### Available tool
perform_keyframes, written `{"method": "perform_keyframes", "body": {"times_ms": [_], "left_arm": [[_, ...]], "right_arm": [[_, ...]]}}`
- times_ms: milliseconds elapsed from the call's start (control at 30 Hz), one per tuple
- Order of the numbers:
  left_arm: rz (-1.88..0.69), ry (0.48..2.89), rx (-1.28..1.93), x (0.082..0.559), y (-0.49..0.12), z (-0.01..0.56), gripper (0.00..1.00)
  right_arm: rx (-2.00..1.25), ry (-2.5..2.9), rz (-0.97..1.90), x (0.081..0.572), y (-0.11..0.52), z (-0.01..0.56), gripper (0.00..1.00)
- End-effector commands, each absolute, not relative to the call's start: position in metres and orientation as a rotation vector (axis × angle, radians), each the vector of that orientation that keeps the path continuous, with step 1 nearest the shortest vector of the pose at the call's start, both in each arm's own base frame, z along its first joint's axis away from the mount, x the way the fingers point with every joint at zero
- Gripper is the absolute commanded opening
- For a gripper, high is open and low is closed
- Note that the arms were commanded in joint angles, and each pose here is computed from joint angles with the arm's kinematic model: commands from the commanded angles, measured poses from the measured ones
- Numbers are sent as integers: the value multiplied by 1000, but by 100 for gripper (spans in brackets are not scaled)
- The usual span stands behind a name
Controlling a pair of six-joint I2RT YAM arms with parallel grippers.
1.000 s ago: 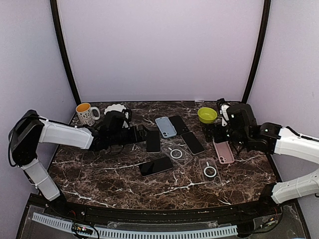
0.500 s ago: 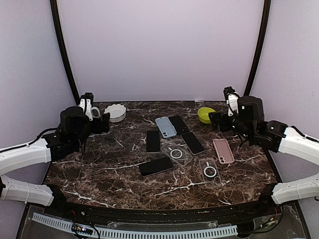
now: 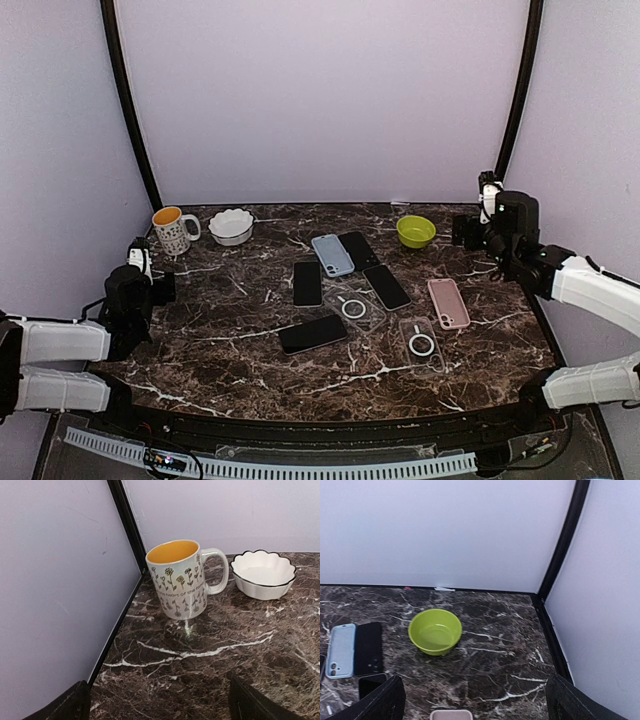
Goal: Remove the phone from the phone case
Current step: Reset both arms
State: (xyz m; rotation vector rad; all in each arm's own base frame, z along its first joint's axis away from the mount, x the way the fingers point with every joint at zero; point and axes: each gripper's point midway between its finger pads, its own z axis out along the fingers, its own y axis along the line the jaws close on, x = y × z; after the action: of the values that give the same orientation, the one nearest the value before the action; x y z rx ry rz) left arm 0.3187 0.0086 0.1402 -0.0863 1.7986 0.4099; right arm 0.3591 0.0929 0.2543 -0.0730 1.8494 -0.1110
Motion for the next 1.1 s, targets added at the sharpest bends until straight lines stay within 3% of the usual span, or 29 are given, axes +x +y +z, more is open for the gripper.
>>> {"method": "perform_keyframes", "body": {"times_ms": [0,333,533,1067], "left_arm": [[321,1696,-123,328,18,152,98],[242,1707,-35,364,24,147,97],[164,1790,-1,387,19,134,93],[155,1687,-87,361,42,149,94]], "right_arm": [[36,1806,-128,359,59,237,98],[54,1582,-194,313,10,194,98],[125,1580,-211,311,-14,168,99],[-5,1506,-123,344,2,166,99]]}}
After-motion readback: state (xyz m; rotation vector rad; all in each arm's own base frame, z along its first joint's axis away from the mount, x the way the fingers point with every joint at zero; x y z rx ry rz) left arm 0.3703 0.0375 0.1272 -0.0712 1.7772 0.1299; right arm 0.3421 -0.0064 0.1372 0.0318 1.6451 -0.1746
